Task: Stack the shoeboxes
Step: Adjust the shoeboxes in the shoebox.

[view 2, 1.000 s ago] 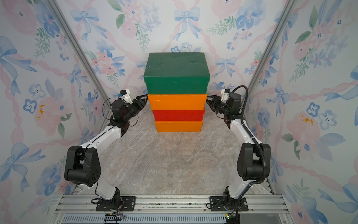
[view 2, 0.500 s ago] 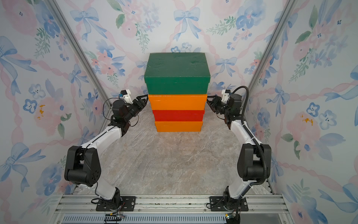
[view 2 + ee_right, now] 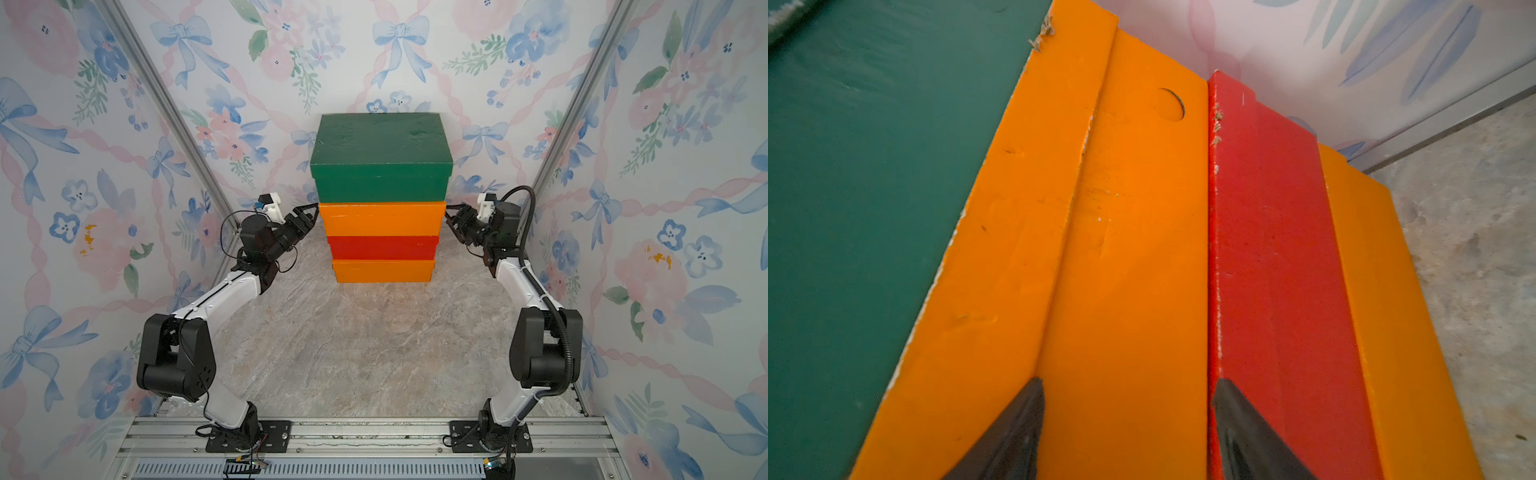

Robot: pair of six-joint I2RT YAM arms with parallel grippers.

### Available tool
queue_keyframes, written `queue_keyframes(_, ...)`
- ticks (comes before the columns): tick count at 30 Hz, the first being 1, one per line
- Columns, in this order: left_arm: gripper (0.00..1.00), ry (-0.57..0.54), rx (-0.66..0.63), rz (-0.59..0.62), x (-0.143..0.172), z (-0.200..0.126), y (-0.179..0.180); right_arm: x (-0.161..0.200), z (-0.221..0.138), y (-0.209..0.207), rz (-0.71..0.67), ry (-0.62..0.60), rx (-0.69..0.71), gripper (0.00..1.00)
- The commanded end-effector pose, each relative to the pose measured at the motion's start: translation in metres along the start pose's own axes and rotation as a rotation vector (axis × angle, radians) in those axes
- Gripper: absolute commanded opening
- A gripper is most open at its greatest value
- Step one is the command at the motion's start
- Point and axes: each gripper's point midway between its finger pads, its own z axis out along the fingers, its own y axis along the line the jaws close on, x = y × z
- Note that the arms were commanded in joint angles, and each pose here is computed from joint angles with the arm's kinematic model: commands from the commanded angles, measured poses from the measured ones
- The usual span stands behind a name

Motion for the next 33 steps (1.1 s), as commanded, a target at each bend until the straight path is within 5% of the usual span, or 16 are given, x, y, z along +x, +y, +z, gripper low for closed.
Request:
queue_keyframes(1, 0.75, 0.053, 0.103, 0.046, 0.009, -0.009, -0.031, 0.016, -0.005, 0.029, -0.063, 0.072, -0.085, 0.67)
queue_keyframes(33, 0.8, 0.061, 0.079, 0.035, 0.003, -0.007, -0.012, 0.006, 0.0, 0.013, -0.038, 0.068, -0.055, 0.7)
